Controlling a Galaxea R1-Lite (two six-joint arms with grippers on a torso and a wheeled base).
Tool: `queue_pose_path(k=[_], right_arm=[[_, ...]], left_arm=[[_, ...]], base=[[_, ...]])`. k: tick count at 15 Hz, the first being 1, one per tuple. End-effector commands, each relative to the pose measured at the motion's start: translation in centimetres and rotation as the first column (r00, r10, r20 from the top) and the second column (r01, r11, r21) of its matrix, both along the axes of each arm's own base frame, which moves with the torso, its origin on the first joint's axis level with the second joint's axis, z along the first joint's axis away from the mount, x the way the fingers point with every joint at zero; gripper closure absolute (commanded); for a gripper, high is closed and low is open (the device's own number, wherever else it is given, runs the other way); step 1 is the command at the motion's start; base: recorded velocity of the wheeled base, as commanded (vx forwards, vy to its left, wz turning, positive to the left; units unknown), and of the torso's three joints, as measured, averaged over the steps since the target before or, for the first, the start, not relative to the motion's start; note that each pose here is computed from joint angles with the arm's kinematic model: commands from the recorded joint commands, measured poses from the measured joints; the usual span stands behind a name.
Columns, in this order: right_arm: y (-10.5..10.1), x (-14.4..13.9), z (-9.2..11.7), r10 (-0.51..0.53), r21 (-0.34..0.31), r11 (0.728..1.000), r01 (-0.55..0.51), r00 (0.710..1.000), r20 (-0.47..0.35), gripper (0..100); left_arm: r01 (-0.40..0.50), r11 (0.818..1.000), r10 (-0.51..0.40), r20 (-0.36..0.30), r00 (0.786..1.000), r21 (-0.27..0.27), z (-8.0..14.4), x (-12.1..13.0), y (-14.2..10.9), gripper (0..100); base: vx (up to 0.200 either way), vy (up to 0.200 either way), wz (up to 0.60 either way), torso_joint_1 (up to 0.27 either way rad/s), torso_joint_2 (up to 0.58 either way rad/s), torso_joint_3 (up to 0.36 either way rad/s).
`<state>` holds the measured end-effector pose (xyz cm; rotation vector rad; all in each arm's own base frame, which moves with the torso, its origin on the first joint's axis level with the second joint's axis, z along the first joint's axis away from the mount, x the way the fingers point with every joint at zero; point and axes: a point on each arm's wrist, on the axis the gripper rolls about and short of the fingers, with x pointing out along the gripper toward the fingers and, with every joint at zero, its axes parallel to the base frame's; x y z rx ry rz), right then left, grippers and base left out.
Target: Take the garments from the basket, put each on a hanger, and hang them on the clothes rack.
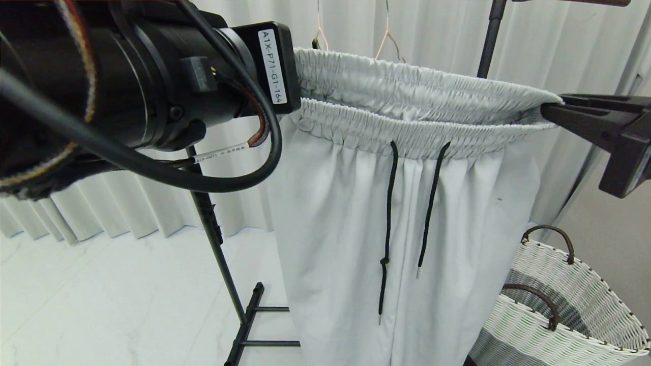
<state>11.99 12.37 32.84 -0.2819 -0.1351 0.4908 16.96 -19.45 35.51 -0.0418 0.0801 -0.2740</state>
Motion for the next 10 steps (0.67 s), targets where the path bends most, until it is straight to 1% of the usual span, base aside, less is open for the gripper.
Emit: queue_pose_path(k=[1, 2, 4, 6, 8, 9, 10], right_arm=[[-0.2, -0.5, -0.6, 0.017, -0.009, 1.000, -0.017, 1.000, -0.006, 0], [-0.7, -1.0, -0.8, 0.024, -0.010, 1.000, -0.024, 1.000, -0.004, 0], [-2.0, -2.2, -1.5, 0.036, -0.016, 0.999, -0.036, 0.999, 0.006, 0], [-3.1, -3.5, -1.9, 0.093, -0.014, 0.996, -0.093, 0.995, 0.026, 0], [-3.7, -4.1, -2.0, 0.094, -0.012, 0.996, -0.093, 0.995, 0.041, 0], [-4.1, -4.2, -2.0, 0.082, -0.018, 0.997, -0.081, 0.996, 0.035, 0], [-4.1, -4.2, -2.0, 0.082, -0.018, 0.997, -0.081, 0.996, 0.035, 0]], left_arm=[[-0.004, 1.000, 0.004, 0.000, 1.000, 0.000, 0.0, 0.0, 0.1, 100], [-0.011, 1.000, 0.011, 0.002, 1.000, 0.000, 0.0, 0.1, 0.2, 100], [-0.083, 0.997, 0.083, 0.004, 0.997, 0.004, 0.0, 0.5, 0.7, 100], [-0.133, 0.991, 0.133, 0.008, 0.991, 0.004, 0.1, 0.5, 0.9, 100], [-0.162, 0.987, 0.162, 0.000, 0.987, 0.014, -0.4, 0.8, 1.5, 100], [-0.178, 0.984, 0.179, -0.008, 0.984, 0.031, -0.9, 0.6, 2.4, 100], [-0.178, 0.984, 0.179, -0.008, 0.984, 0.031, -0.9, 0.6, 2.4, 100]], base=[[0.000, 0.000, 0.00, 0.000, 0.00, 0.000], [0.000, 0.000, 0.00, 0.000, 0.00, 0.000], [0.000, 0.000, 0.00, 0.000, 0.00, 0.000], [0.000, 0.000, 0.00, 0.000, 0.00, 0.000], [0.000, 0.000, 0.00, 0.000, 0.00, 0.000], [0.000, 0.000, 0.00, 0.000, 0.00, 0.000], [0.000, 0.000, 0.00, 0.000, 0.00, 0.000]])
